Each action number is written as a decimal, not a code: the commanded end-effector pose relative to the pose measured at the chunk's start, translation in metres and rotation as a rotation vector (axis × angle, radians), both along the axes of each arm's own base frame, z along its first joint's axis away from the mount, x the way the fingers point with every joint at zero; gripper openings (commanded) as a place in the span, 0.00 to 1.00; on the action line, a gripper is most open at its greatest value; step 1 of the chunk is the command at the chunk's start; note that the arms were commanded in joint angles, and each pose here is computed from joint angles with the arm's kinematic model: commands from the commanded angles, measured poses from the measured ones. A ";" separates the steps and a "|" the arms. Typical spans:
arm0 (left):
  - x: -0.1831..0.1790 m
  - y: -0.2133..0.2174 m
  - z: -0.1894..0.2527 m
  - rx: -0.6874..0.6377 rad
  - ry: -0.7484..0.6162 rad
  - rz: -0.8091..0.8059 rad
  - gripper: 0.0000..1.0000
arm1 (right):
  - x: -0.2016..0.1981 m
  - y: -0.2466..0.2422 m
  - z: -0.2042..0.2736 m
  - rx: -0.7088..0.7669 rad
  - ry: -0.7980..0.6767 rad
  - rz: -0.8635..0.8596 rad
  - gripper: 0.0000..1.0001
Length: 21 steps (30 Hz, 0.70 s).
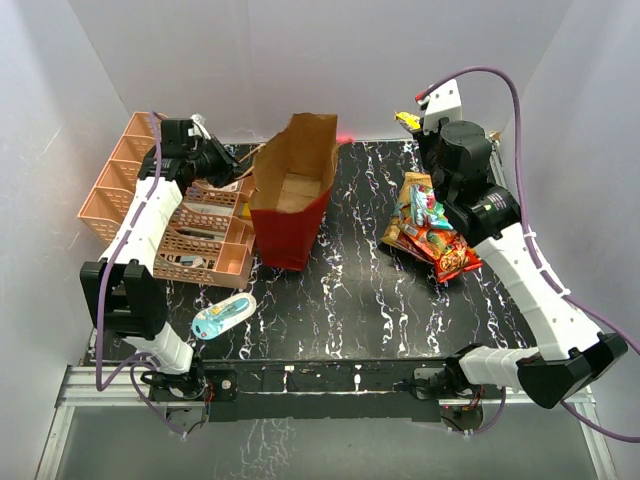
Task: Take the snacks out of the paper bag
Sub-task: Place the snack at the center of the board.
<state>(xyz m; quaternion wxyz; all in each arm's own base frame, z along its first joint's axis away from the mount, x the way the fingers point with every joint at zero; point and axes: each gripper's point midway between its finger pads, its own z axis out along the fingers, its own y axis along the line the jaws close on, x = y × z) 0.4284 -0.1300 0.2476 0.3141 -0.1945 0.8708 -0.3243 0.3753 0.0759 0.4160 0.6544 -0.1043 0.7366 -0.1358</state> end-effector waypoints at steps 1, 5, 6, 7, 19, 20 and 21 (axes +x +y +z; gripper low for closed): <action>-0.017 -0.044 0.069 -0.268 -0.173 -0.187 0.00 | 0.000 0.004 0.014 0.065 -0.049 0.049 0.07; -0.025 -0.056 0.077 -0.303 -0.171 -0.212 0.00 | -0.003 -0.006 0.008 0.062 -0.043 0.029 0.07; -0.027 -0.055 0.073 -0.295 -0.154 -0.198 0.00 | -0.005 -0.010 0.007 0.061 -0.043 0.019 0.07; -0.029 -0.052 0.066 -0.279 -0.132 -0.181 0.00 | -0.006 -0.013 0.005 0.060 -0.041 0.013 0.07; -0.039 -0.002 0.037 0.012 -0.079 -0.023 0.14 | -0.011 -0.047 -0.048 -0.018 0.109 -0.126 0.07; -0.040 0.000 0.039 0.024 -0.091 -0.023 0.22 | -0.011 -0.049 -0.056 -0.025 0.129 -0.137 0.07; -0.040 0.001 0.040 0.032 -0.099 -0.022 0.29 | -0.011 -0.051 -0.064 -0.029 0.148 -0.145 0.07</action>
